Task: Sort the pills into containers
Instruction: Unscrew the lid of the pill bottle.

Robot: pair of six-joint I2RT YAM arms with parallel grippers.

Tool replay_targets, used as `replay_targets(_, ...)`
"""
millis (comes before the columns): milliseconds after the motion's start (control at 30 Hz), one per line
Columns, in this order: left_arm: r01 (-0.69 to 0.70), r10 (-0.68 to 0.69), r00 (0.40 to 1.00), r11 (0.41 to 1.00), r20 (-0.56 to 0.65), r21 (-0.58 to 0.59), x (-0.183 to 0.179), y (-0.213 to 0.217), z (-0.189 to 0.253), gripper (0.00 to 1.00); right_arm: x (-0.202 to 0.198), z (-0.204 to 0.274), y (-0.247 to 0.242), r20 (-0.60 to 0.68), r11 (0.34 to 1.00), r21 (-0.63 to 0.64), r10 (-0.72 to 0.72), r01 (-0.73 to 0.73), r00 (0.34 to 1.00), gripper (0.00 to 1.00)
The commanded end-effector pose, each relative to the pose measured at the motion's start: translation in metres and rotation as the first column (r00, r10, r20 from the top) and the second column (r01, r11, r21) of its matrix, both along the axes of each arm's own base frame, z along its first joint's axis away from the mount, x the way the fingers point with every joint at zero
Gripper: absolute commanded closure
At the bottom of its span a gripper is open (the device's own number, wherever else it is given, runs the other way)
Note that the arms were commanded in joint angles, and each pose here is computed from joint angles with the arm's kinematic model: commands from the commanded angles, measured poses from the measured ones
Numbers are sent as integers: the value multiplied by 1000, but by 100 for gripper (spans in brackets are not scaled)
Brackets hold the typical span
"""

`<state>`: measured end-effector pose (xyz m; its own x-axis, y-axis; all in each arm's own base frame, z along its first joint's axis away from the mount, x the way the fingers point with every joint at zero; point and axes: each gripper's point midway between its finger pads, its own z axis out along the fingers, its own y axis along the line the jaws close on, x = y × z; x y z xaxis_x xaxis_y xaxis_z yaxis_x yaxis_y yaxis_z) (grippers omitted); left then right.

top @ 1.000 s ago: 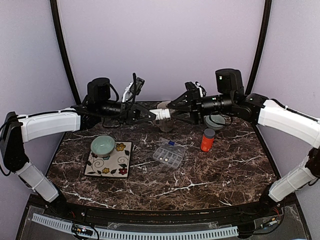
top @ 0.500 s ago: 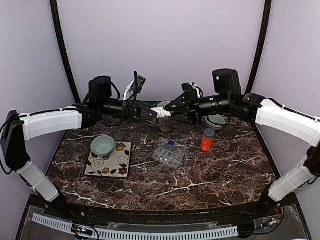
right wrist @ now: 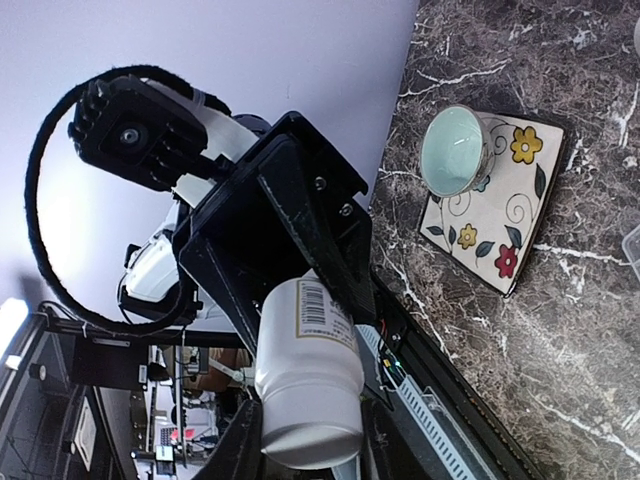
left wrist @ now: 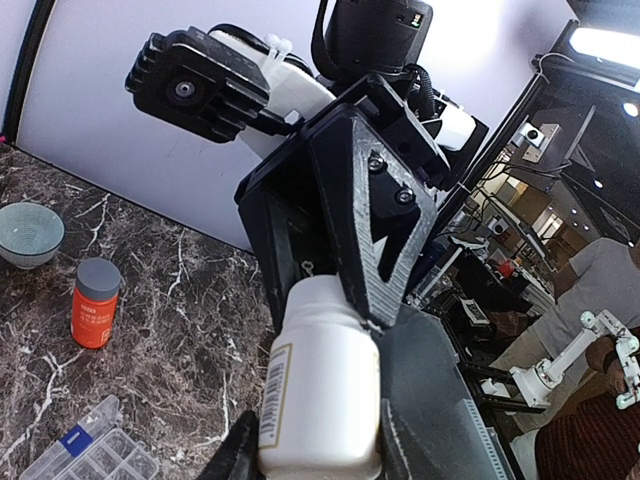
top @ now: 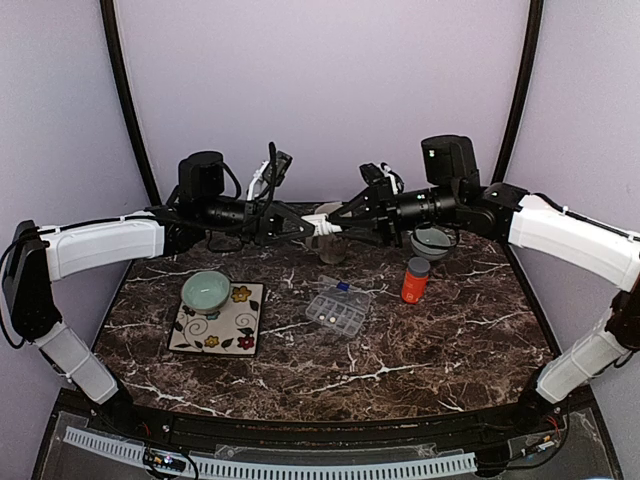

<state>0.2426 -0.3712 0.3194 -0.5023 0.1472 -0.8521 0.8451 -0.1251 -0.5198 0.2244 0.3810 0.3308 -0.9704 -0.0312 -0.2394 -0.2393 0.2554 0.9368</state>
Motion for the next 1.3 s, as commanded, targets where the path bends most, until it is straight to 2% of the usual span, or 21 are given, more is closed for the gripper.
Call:
replay_targets(0,20,-18,999,999,42,-28,-3,0,14,100,1,11,3,129,999,-6,34,-33,991,85)
replay_targets(267,41,-40,999,999,21,-35,-6,1,16,100,-3,20,1,371,993,-20,115,-116,921,85)
replay_targets(600,59,-59,998,998,-7,-31,-10,3,15,100,-1,14,-5,629,982,-101,187,-159,754,85)
replay_targets(800,67,-67,998,997,-19,-30,-12,4,16,100,8,12,-14,730,982,-165,188,-96,658,87)
replay_targets(967,74,-75,997,997,-28,-32,-13,4,17,100,13,7,-19,768,976,-207,202,-62,607,87)
replay_targets(1267,78,-79,996,996,-37,-33,-14,4,16,100,12,6,-21,791,977,-205,197,-51,579,87)
